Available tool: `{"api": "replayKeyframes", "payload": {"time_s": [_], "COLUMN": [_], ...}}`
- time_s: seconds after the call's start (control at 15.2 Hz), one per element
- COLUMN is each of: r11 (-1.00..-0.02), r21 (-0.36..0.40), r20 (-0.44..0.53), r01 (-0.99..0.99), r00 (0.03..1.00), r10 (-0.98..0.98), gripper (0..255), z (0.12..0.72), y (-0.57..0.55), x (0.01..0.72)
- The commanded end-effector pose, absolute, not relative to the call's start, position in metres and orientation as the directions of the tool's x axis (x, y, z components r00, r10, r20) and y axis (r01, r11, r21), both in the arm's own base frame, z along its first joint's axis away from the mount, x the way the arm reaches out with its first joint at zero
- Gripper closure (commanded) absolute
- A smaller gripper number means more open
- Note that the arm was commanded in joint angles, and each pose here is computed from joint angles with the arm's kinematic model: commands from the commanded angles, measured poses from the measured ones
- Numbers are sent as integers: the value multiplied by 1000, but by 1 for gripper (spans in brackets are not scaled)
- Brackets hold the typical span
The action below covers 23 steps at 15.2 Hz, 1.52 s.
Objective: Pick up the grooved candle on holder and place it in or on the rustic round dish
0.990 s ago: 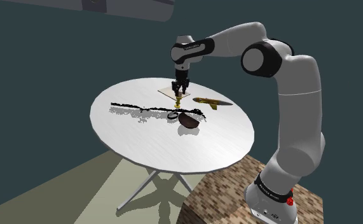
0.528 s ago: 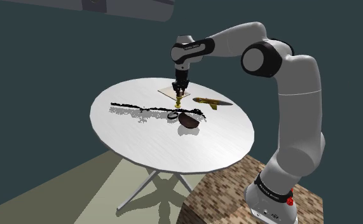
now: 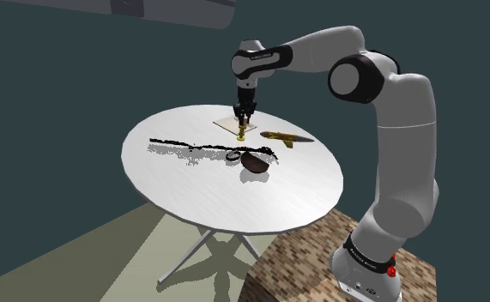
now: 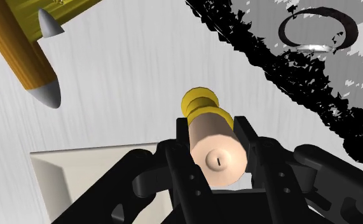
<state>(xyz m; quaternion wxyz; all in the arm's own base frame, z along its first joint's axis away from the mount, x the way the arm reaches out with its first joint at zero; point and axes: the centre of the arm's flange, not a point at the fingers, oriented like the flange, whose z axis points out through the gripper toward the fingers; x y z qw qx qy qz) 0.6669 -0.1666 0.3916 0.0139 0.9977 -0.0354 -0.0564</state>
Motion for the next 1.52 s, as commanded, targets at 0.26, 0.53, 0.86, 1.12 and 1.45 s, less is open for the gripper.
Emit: {"api": "replayKeyframes", "payload": {"time_s": [0.26, 0.53, 0.86, 1.12, 1.45], "r11": [-997, -997, -997, -997, -997], "r21": [32, 32, 32, 32, 32], "r20": [-112, -112, -112, -112, -112], "r01": [-69, -69, -69, -69, -69], "r00": [991, 991, 991, 991, 991], "r10": [-72, -72, -72, -72, -72], "gripper": [255, 255, 255, 255, 255], "z": [422, 443, 470, 487, 500], "y": [-167, -167, -167, -167, -132], "x": [668, 668, 668, 668, 613]}}
